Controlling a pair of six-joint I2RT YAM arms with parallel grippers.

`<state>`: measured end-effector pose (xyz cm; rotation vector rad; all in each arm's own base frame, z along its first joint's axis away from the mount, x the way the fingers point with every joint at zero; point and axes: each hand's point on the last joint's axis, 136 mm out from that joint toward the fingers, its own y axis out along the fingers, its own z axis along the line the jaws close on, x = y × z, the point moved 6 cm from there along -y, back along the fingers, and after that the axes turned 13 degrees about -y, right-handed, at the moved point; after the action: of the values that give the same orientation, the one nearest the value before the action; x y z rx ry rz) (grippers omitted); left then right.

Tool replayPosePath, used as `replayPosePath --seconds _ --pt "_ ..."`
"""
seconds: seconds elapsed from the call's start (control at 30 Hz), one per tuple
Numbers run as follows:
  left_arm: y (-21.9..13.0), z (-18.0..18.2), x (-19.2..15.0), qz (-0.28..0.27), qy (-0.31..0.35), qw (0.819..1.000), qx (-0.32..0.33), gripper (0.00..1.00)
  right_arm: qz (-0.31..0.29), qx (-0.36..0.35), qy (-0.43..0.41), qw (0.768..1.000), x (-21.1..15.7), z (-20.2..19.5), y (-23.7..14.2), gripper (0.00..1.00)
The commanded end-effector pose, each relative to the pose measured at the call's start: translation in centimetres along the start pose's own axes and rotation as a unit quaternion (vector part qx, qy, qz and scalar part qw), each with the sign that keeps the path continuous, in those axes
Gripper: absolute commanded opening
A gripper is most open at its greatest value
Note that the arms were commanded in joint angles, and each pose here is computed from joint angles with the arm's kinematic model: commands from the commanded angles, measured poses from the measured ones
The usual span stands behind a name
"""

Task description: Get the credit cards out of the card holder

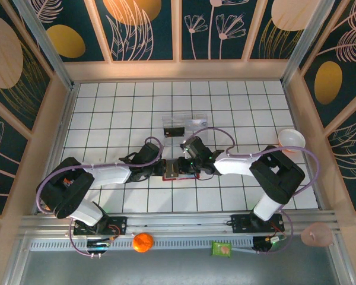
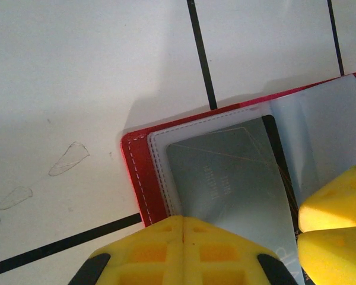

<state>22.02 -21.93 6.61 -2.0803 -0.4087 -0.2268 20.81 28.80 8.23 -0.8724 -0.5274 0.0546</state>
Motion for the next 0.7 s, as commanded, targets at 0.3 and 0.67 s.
replayPosePath --seconds 0.3,0.67 --pt "-0.3 1.3 -1.0 0.019 0.002 1.0 0.019 0.05 0.013 -0.037 0.012 0.999 -0.1 -1.0 1.3 0.24" --pt "-0.1 1.4 -0.9 0.016 0.011 0.999 0.026 0.01 -0.011 -0.165 -0.022 0.986 -0.1 -1.1 -0.1 0.23"
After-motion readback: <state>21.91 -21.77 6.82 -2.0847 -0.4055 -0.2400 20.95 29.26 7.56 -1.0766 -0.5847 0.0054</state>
